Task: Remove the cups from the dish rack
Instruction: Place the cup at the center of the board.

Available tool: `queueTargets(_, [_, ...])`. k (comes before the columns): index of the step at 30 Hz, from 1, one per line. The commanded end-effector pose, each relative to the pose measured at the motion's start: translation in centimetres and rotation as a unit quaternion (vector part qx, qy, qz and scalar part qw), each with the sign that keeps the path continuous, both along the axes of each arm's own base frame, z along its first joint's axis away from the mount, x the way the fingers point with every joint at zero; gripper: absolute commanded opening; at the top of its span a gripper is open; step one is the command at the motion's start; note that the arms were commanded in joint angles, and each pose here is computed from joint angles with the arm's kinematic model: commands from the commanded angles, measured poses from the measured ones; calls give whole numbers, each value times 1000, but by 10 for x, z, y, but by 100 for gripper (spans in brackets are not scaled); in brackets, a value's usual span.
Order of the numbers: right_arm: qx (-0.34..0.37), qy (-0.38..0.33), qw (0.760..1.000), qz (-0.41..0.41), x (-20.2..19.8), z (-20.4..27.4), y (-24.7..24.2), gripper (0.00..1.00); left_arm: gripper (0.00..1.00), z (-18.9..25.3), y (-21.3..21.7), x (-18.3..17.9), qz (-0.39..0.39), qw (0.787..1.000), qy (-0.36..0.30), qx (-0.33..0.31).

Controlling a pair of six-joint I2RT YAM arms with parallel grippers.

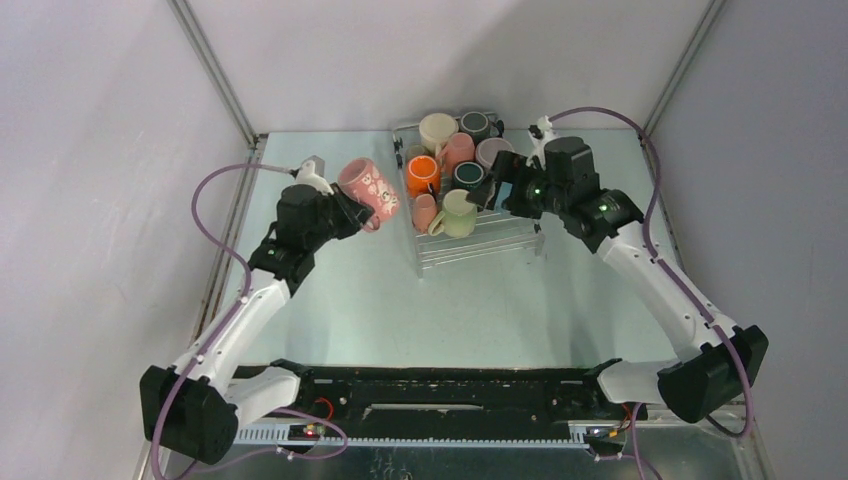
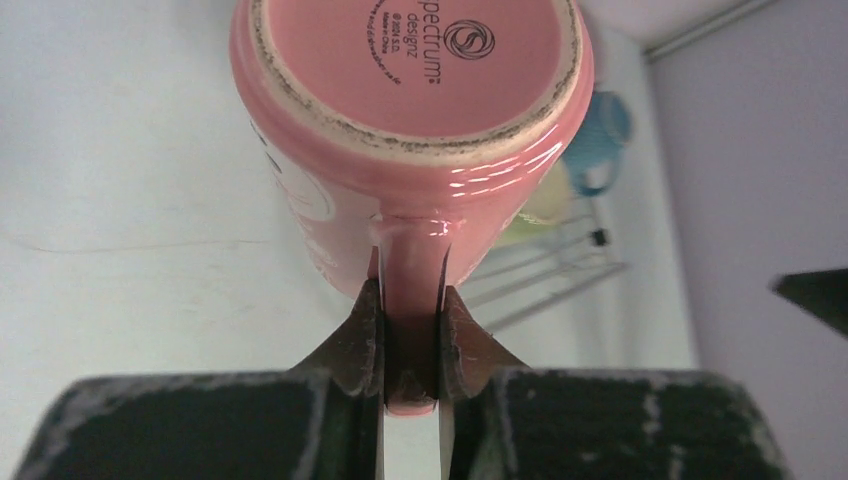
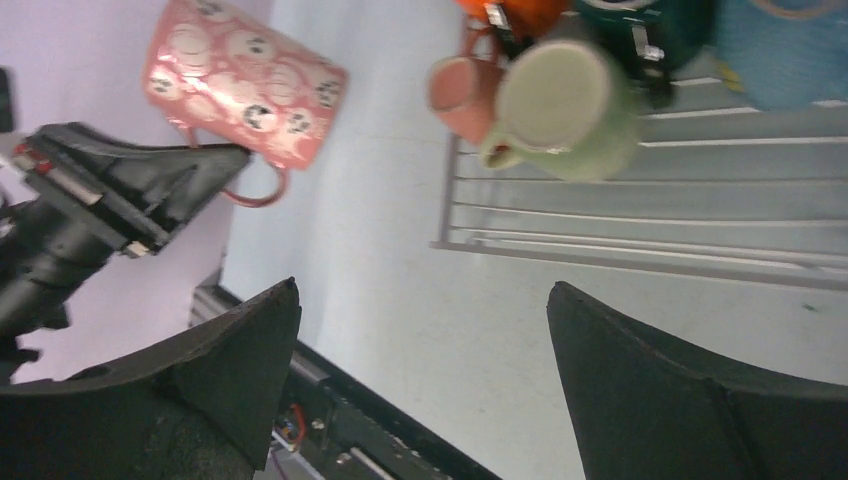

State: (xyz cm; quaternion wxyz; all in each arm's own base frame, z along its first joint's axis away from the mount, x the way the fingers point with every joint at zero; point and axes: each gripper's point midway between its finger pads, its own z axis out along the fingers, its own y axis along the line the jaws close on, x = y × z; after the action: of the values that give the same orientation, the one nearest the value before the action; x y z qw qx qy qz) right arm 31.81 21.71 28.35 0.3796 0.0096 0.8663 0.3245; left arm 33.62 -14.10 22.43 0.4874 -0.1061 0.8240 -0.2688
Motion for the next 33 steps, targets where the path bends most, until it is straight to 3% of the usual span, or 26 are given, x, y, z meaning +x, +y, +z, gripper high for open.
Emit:
queueTargets(1, [90, -42, 995, 31, 0, 38, 46, 100, 0, 130, -37, -19, -75, 973, -119, -184])
queueTargets(12, [214, -52, 970, 101, -12, 73, 122, 96, 0, 188, -58, -52, -145, 903, -129, -382])
queueTargets(25, [289, -68, 948, 119, -1, 95, 146, 80, 0, 187, -65, -66, -178, 874, -104, -440])
queueTargets(33, [330, -67, 933, 127, 6, 103, 156, 59, 0, 183, -72, -74, -194, 857, -87, -469])
